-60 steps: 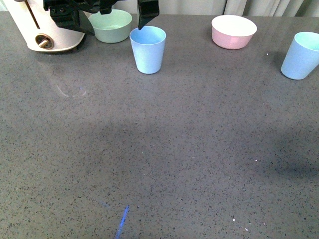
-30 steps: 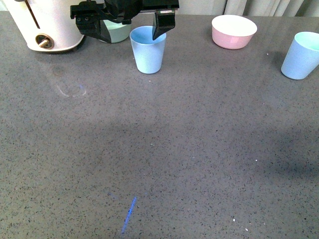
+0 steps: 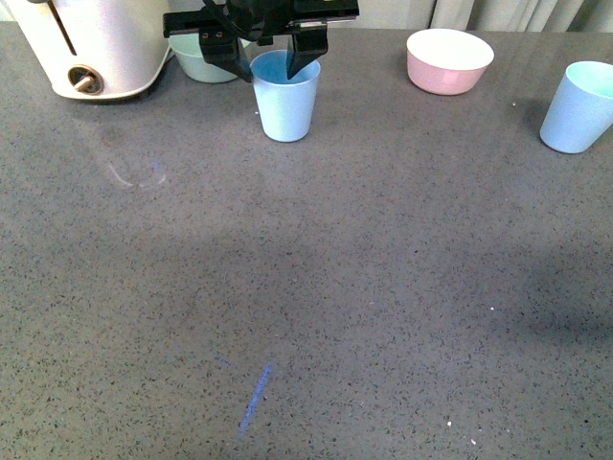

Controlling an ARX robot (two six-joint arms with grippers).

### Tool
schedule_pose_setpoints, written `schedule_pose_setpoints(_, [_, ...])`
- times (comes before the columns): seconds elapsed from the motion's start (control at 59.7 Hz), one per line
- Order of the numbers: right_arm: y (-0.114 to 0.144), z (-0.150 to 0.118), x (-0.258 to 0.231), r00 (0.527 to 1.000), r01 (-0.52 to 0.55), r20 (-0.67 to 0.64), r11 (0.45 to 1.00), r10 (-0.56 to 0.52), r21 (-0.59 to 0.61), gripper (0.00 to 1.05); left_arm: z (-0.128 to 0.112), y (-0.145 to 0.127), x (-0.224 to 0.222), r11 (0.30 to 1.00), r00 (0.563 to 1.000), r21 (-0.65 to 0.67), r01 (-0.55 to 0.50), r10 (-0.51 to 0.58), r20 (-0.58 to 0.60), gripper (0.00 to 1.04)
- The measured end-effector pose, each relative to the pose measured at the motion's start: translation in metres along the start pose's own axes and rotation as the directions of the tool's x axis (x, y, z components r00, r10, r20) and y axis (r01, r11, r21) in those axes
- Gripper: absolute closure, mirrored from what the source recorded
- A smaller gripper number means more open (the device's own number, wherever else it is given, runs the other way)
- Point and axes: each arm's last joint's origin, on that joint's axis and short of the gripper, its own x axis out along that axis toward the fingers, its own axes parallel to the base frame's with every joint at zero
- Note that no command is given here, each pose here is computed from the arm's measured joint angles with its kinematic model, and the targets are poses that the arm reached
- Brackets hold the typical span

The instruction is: Stack blue cups with both arms

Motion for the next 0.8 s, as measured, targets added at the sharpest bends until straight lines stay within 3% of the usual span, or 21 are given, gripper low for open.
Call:
schedule_pose_setpoints(0.302, [0.000,0.000,0.000,1.000,0.000,0.000,1.000,0.000,0.000,0.09,-0.004,-0.006,-0.002,1.000,1.000,-0.022,0.014,-0.015,-0.016,1.02])
schedule_pose_setpoints(0.503, [0.000,0.000,0.000,1.000,0.000,0.000,1.000,0.000,0.000,0.09,-0.009,-0.002,-0.008,0.998,0.998,-0.070,-0.002,-0.002,-0.061,1.03])
schedule_pose_setpoints(0.804, [0.000,0.000,0.000,1.000,0.000,0.000,1.000,0.000,0.000,0.09,-0.006,-0.012,-0.040,0.988,0.995,-0.131,0.083,-0.090,-0.045,1.03])
